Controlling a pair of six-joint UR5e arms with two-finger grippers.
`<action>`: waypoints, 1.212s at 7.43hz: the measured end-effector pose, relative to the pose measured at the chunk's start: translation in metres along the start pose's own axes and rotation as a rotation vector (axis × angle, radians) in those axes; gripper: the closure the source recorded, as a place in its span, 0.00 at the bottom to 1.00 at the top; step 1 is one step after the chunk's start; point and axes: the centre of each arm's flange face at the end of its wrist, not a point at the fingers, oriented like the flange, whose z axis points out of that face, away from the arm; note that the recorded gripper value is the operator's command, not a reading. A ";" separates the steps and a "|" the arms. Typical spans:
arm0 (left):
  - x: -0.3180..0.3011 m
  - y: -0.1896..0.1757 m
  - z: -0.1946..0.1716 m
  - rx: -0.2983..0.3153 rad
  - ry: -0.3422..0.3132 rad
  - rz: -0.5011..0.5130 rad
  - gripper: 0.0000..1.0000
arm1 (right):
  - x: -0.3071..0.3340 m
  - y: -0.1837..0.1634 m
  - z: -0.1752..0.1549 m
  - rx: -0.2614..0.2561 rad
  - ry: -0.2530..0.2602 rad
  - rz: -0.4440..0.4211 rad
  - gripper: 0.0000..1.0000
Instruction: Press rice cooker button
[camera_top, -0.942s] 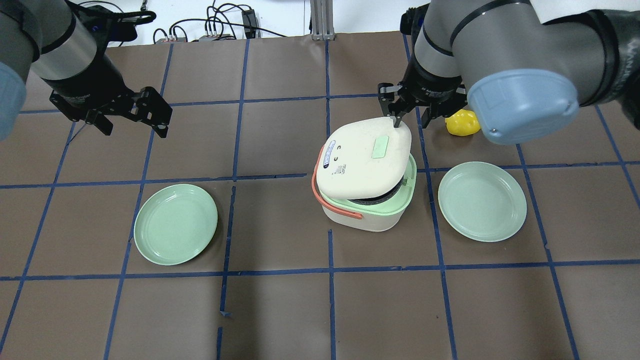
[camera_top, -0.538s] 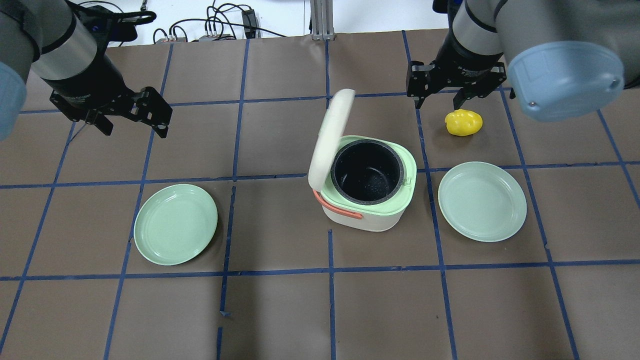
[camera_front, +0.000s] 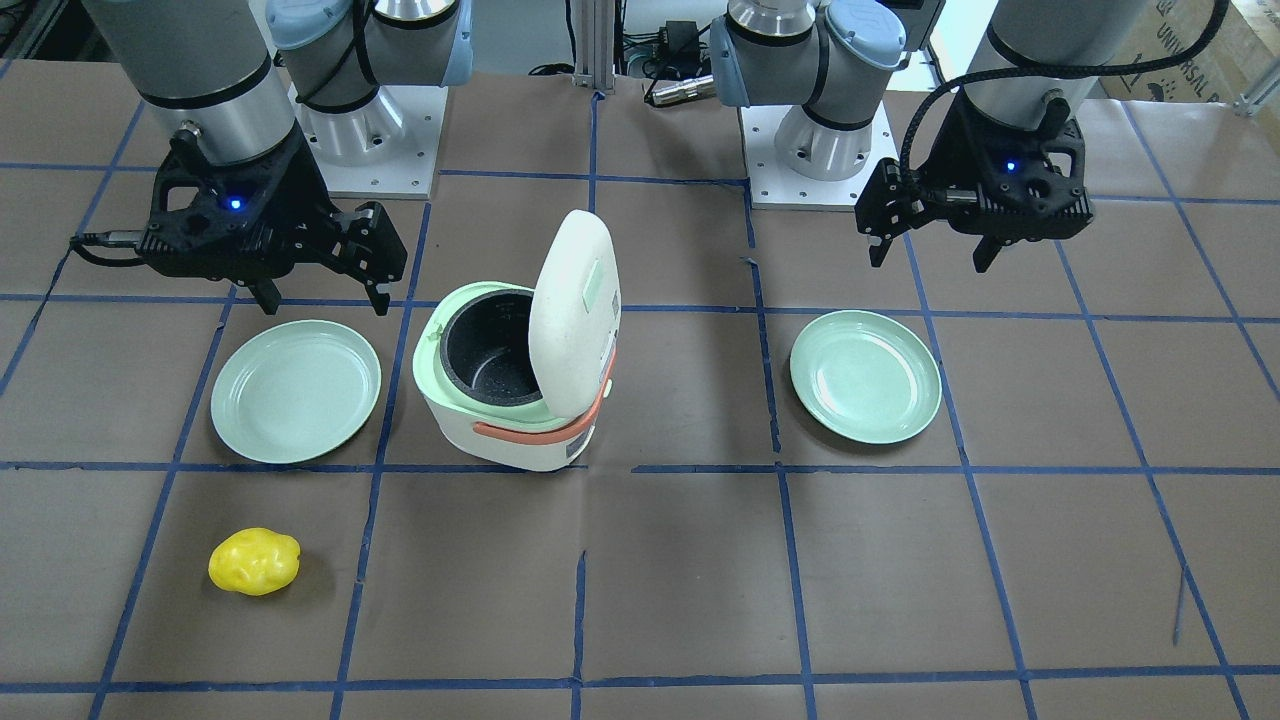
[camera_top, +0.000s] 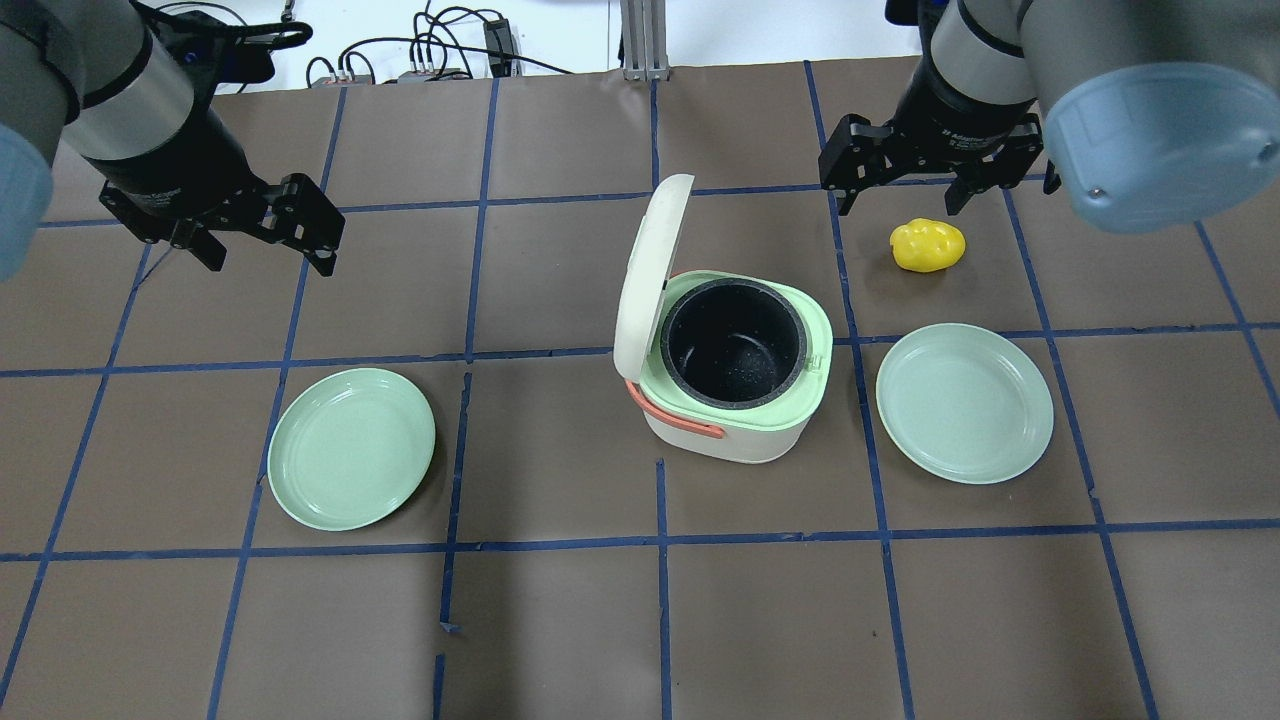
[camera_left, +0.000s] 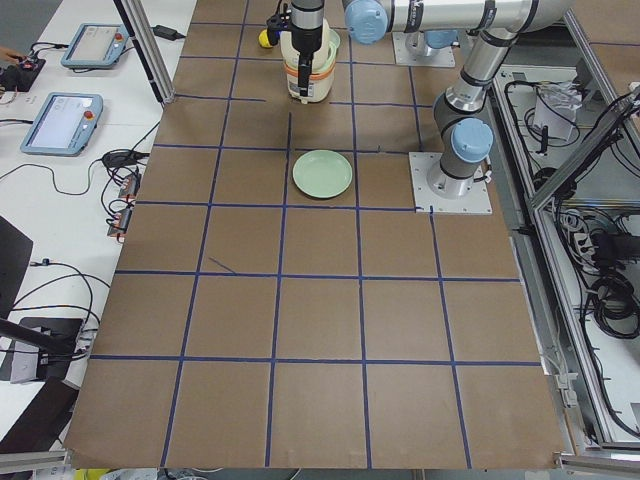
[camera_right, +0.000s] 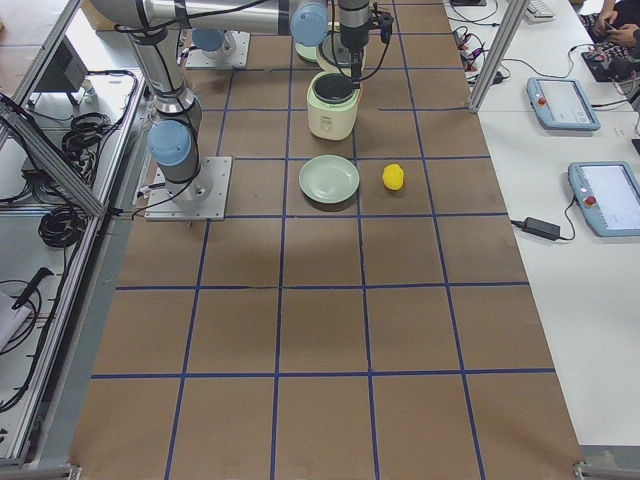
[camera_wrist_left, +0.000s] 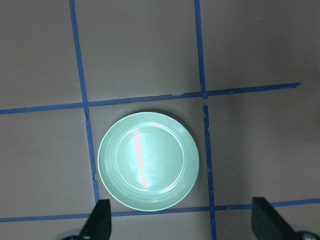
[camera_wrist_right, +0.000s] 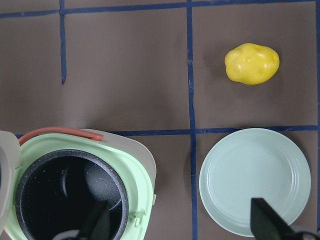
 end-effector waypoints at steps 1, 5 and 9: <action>0.000 0.000 0.000 0.000 0.000 0.001 0.00 | -0.001 0.005 -0.007 -0.026 0.001 0.000 0.00; 0.000 0.000 0.000 0.000 0.000 0.000 0.00 | 0.000 0.012 -0.003 -0.102 0.008 0.003 0.00; 0.000 0.000 0.000 0.000 0.000 0.001 0.00 | -0.001 0.010 0.000 -0.100 0.005 0.001 0.00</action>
